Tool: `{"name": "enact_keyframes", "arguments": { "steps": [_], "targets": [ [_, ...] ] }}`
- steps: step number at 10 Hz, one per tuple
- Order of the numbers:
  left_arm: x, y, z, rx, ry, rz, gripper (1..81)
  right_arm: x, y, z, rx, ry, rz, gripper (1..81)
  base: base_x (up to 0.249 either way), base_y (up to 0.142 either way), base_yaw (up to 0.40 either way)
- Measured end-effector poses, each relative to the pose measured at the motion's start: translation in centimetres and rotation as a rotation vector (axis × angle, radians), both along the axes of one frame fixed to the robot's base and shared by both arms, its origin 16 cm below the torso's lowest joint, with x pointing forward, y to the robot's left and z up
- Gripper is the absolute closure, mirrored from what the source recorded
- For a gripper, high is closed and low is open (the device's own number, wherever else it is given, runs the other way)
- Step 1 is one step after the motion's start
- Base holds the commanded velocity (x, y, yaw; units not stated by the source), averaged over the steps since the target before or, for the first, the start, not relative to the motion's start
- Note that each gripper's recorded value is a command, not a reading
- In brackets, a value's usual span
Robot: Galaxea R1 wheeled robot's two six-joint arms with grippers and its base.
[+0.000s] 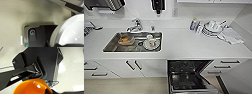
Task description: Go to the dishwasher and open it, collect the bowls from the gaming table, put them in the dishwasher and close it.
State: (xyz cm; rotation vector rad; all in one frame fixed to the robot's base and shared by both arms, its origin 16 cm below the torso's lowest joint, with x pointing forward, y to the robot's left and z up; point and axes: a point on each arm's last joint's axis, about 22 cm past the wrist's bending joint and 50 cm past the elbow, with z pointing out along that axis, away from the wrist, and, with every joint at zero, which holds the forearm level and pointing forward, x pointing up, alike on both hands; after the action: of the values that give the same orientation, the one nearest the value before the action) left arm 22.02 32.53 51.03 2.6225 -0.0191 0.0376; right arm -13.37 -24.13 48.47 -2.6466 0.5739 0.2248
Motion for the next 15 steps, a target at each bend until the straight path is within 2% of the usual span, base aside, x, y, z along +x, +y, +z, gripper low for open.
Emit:
{"name": "enact_keyframes", "arguments": {
  "steps": [2, 4, 5, 6, 7, 8, 9, 11, 12, 15],
  "targets": [
    [3.1, -1.7, -0.5, -0.002, 0.033, -0.044, 81.1, -1.7, 0.0, 0.5, 0.001, 0.05, -0.006, 81.1, 0.0, 0.0, 0.0],
    [9.2, -2.6, 0.8, 0.005, -0.004, -0.074, 81.1, -1.6, -0.2, 0.5, 0.001, 0.056, -0.008, 81.1, 0.0, 0.0, 0.0],
    [11.7, -2.6, 1.5, 0.024, -0.013, -0.087, 81.1, -1.5, -0.1, 0.5, 0.002, 0.055, -0.008, 81.1, 0.0, 0.0, 0.0],
    [13.7, -3.4, 2.4, 0.02, -0.027, -0.098, 81.1, -1.4, -0.1, 0.5, 0.001, 0.054, -0.009, 81.1, 0.0, 0.0, 0.0],
    [15.5, -5.0, 3.2, 0.002, -0.039, -0.11, 81.1, -1.4, -0.2, 0.5, 0.001, 0.056, -0.008, 81.1, 0.0, 0.0, 0.0],
    [17.1, -7.2, 3.9, -0.027, -0.054, -0.117, 81.1, -1.3, -0.1, 0.5, 0.003, 0.054, -0.009, 81.1, 0.0, 0.0, 0.0],
    [18.3, -9.9, 4.3, -0.061, -0.058, -0.117, 81.1, -1.1, 0.0, 0.4, 0.004, 0.052, -0.01, 81.1, 0.0, 0.0, 0.0],
    [20.1, -15.7, 5.2, -0.132, -0.067, -0.141, 81.1, -0.8, 0.1, 0.3, 0.005, 0.047, -0.011, 81.1, 0.0, 0.0, 0.0],
    [21.4, -17.9, 5.8, -0.158, -0.08, -0.146, 81.1, -0.8, 0.2, 0.3, 0.008, 0.049, -0.011, 81.1, 0.0, 0.0, 0.0],
    [24.7, -22.5, 7.2, -0.197, -0.12, -0.172, 81.1, -0.8, 0.4, 0.4, 0.01, 0.05, -0.013, 81.1, 0.0, 0.0, 0.0]
  ]
}}
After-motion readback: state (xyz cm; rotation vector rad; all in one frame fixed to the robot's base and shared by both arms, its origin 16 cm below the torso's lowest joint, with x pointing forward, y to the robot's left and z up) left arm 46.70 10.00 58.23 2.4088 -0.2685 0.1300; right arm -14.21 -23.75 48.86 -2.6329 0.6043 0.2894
